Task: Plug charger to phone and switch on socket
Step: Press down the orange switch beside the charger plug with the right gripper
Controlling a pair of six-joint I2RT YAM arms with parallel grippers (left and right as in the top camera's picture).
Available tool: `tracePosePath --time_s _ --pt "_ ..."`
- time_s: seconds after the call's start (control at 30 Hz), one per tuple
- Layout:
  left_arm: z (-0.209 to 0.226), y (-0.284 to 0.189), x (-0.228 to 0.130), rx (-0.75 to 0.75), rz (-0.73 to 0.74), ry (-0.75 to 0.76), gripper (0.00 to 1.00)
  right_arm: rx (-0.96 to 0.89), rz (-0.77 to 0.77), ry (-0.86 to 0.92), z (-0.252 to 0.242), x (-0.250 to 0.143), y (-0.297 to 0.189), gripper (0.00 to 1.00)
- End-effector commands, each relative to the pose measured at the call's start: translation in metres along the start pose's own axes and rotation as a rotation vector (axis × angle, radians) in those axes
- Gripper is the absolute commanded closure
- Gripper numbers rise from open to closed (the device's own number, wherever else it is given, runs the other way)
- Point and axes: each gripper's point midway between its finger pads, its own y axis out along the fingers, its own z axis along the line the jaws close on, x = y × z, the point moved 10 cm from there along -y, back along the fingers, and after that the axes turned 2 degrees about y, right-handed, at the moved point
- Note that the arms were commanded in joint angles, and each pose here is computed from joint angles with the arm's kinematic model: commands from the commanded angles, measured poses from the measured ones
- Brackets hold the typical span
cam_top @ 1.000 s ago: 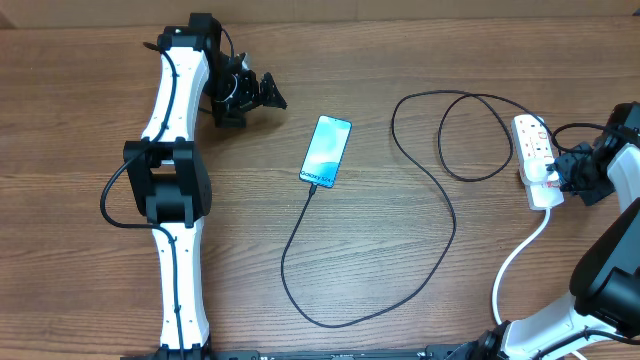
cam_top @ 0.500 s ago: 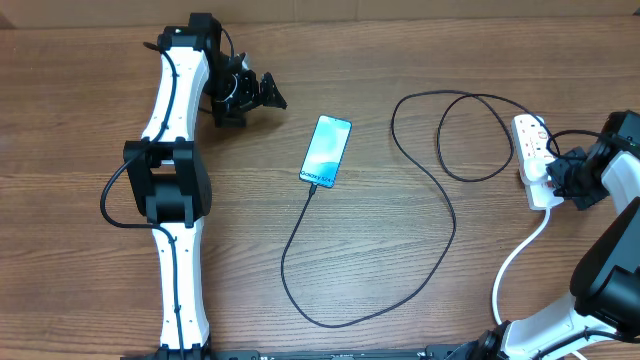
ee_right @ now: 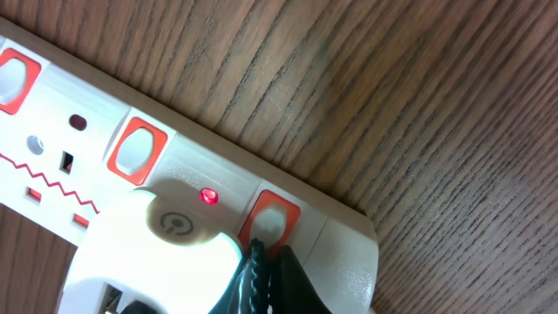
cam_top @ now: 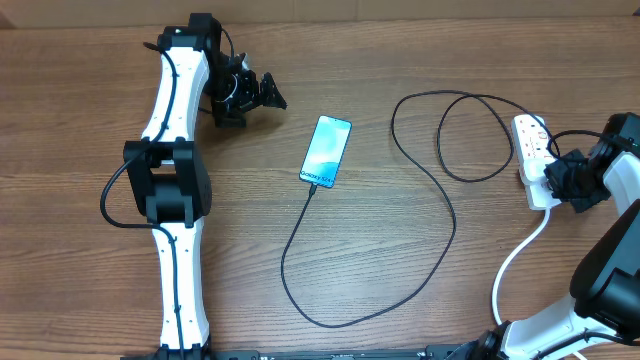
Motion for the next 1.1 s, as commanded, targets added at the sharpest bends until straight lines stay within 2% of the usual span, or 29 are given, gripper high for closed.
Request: tracePosePath --time_s 0.0,0.1,0.27,0.53,0.57,0.6,0.63,0.67,1.07 --pt "-0.002 0.003 0.001 0.005 -0.002 0.009 0.00 0.019 0.057 -0.009 0.001 -0.009 0.008 0.96" --pt "-0.002 0.003 0.001 0.005 -0.002 0.009 0.00 0.017 0.059 -0.034 0.002 -0.007 0.004 0.96" --pt "-0.002 0.003 0.001 0.005 -0.002 0.009 0.00 0.008 0.066 -0.051 0.006 0.013 -0.028 0.96" --pt "-0.002 0.003 0.001 0.005 -0.002 0.009 0.00 0.004 0.081 -0.074 0.027 0.022 -0.080 0.70" --pt "-0.002 0.003 0.001 0.005 -0.002 0.009 0.00 0.006 0.082 -0.083 0.030 0.021 -0.082 0.65" --pt "-0.002 0.003 0.001 0.005 -0.002 0.009 0.00 0.007 0.082 -0.092 0.033 0.019 -0.084 0.52" --pt "-0.002 0.003 0.001 0.005 -0.002 0.009 0.00 0.009 0.083 -0.100 0.036 0.018 -0.084 0.19" --pt "-0.002 0.003 0.001 0.005 -0.002 0.009 0.00 0.010 0.084 -0.107 0.038 0.016 -0.083 0.00" --pt "-0.002 0.003 0.001 0.005 -0.002 0.009 0.00 0.051 0.042 -0.171 0.058 0.003 -0.111 0.05"
